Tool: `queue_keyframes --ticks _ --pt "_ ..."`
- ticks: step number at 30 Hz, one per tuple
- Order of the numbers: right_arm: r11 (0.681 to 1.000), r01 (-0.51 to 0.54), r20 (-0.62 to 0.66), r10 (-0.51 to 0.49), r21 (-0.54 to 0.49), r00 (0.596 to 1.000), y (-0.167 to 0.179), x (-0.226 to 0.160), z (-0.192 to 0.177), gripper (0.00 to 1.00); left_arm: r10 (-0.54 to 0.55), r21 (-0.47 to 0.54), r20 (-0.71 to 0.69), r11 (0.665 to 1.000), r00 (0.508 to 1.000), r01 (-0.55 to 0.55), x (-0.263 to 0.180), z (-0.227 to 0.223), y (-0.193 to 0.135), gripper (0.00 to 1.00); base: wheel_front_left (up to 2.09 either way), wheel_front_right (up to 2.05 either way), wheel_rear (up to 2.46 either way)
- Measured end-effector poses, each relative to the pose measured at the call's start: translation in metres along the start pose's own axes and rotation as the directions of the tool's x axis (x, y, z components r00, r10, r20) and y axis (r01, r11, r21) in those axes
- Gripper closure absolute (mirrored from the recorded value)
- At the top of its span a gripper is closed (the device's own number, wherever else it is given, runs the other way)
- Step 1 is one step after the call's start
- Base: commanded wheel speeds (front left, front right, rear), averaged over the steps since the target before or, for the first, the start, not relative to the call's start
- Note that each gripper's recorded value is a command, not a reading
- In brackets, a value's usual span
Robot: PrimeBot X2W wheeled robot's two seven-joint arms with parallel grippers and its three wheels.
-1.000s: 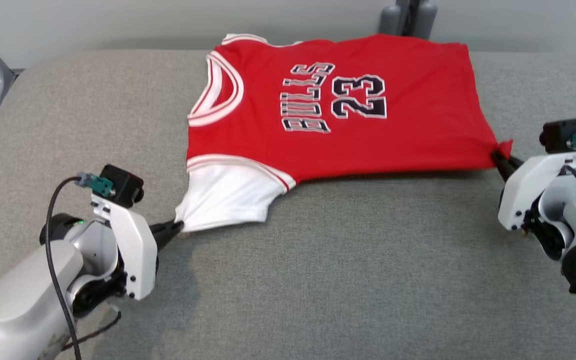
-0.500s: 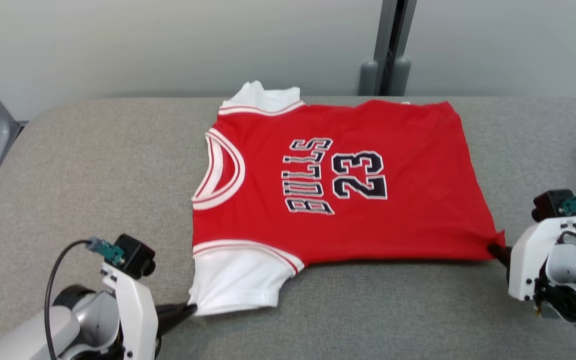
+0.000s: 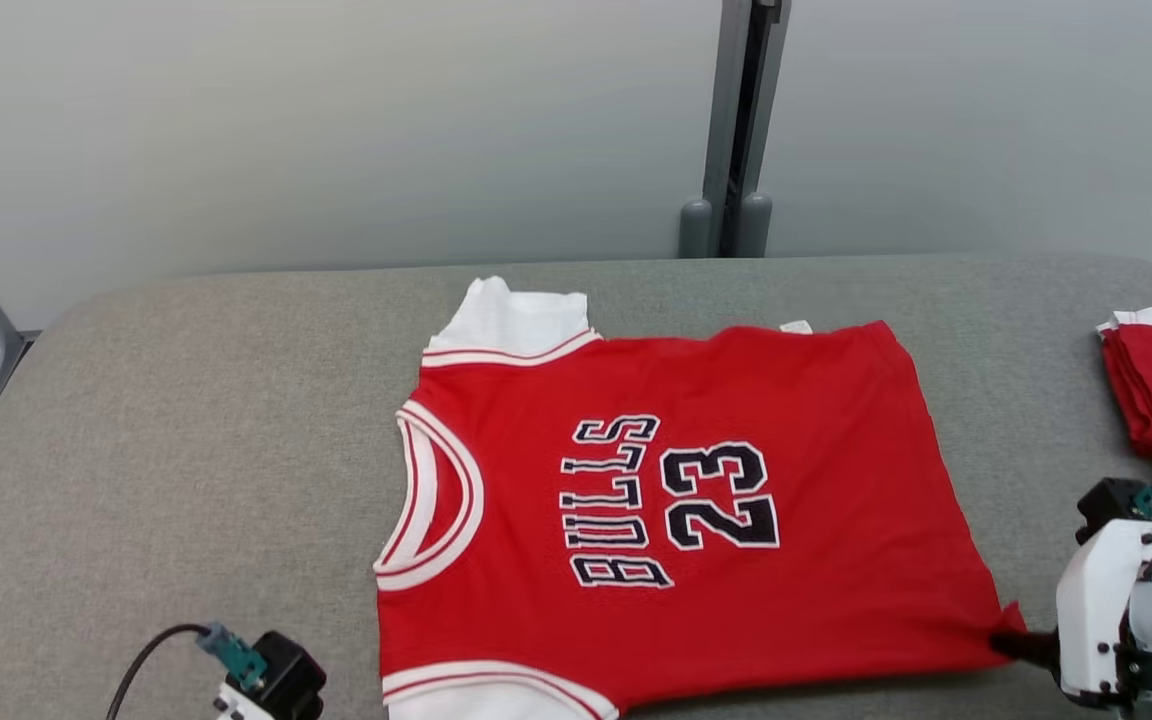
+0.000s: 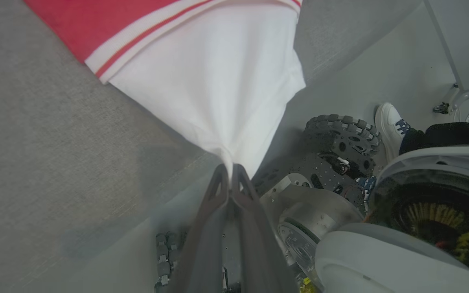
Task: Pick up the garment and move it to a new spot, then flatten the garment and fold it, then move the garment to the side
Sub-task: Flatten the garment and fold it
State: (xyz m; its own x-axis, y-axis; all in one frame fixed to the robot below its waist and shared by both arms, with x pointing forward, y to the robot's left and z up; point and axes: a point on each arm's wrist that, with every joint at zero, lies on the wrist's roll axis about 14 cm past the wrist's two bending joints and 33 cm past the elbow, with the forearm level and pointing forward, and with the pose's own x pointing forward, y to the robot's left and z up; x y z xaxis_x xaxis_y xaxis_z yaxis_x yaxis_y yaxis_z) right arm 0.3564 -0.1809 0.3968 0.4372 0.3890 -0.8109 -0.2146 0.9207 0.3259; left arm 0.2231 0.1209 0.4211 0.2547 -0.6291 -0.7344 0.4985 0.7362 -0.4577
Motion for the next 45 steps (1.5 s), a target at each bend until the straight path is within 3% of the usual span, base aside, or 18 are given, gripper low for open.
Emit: queue_keyframes --ticks 10,23,33,45 --pt "0.999 -0.034 -0.148 0.033 -0.001 0.988 -0.001 -0.019 -0.038 1.0 -0.089 -0.007 -0.071 0.996 0.993 0.089 -0.008 -0.024 -0.033 1.0 0.0 0.0 0.0" --pt "0.998 -0.062 -0.064 0.063 0.027 0.996 0.002 -0.015 -0.003 1.0 -0.08 -0.056 0.126 0.995 0.989 0.088 -0.019 0.045 -0.021 1.0 0.0 0.0 0.0" --pt "0.996 -0.072 0.016 0.071 0.057 0.997 0.005 0.0 0.024 1.0 -0.054 -0.105 0.33 0.99 0.943 0.094 -0.026 0.11 0.001 1.0 0.0 0.0 0.0" --pt "0.992 -0.083 0.125 0.071 0.093 0.99 0.01 0.016 0.048 1.0 0.023 -0.156 0.396 0.987 0.918 0.043 -0.012 0.139 0.03 1.0 0.0 0.0 0.0"
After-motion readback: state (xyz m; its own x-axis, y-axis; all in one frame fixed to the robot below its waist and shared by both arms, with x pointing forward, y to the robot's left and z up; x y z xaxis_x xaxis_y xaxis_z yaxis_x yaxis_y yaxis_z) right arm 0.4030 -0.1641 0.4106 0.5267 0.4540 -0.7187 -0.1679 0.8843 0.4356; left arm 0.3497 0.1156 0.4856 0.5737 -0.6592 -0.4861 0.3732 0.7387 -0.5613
